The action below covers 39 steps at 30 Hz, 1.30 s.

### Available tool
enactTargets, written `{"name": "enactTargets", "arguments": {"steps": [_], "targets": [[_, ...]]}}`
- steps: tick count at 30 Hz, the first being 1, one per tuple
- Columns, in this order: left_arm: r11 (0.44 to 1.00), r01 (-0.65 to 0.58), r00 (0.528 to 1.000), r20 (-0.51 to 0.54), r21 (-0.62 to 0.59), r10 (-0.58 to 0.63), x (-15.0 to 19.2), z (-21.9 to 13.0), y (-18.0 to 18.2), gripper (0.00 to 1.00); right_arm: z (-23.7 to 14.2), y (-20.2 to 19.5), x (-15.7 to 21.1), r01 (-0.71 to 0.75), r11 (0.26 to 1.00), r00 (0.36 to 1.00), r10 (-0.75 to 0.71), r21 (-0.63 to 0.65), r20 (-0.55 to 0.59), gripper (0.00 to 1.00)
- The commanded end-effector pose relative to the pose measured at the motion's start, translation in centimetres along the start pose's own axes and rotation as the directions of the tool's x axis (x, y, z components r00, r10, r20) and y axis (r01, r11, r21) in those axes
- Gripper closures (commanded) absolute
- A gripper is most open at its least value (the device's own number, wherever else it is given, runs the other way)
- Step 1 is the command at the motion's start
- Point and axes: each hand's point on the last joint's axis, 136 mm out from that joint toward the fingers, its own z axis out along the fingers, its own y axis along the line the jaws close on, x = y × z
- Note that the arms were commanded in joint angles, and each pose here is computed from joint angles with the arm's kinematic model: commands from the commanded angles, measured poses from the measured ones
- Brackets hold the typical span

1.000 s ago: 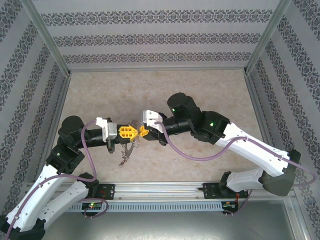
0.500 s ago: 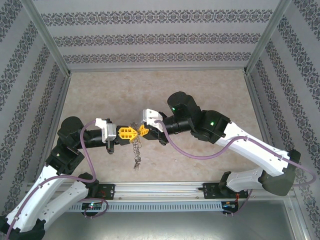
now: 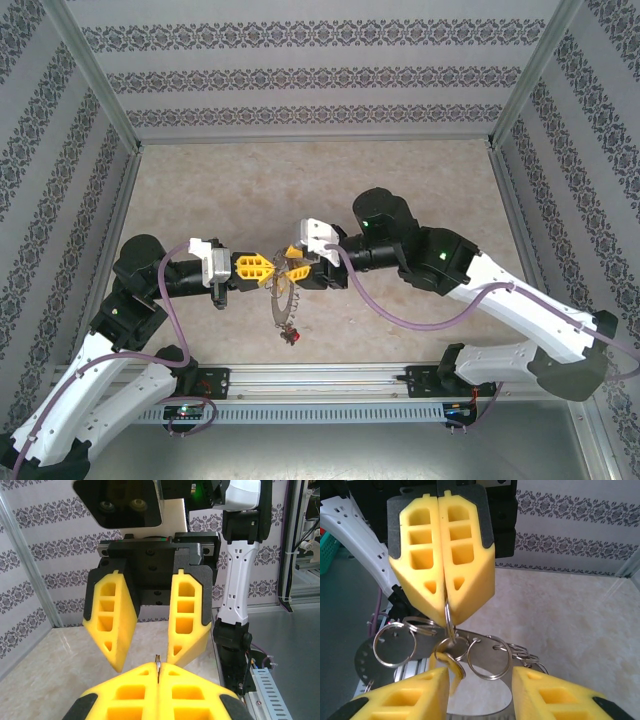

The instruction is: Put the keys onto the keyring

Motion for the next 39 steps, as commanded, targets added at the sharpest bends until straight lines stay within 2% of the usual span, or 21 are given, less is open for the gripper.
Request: {"name": "enactTargets", "arguments": {"steps": [1, 7, 16, 35, 39], "targets": [[0.998, -0.063, 0.997, 0.046, 0.007, 0.062, -1.8, -0.3, -0.5, 1.00, -0.6, 0.2, -0.9, 0.035, 0.999, 0.998, -0.036, 0.020, 0.050, 0.61], [0.999, -0.051, 0.998, 0.038, 0.009, 0.051, -1.3, -0.1, -0.3, 1.00, 0.3, 0.4, -1.6, 0.050, 0.999, 0.997, -0.048, -0.021, 0.067, 0.61], [0.999, -0.042, 0.999, 0.013, 0.012, 0.041, -0.5, 0.1, -0.2, 1.00, 1.5, 0.6, -2.4, 0.066, 0.996, 0.994, -0.060, -0.066, 0.090, 0.67], [0.999, -0.031, 0.999, -0.021, -0.009, 0.031, 0.8, 0.4, 0.4, 1.00, 0.8, 0.5, -2.0, 0.071, 0.997, 0.994, -0.068, -0.032, 0.083, 0.72], [1.000, -0.029, 0.999, -0.022, -0.008, 0.029, 0.9, 0.4, 0.4, 1.00, 0.8, 0.5, -2.0, 0.071, 0.997, 0.994, -0.068, -0.032, 0.086, 0.75]]}}
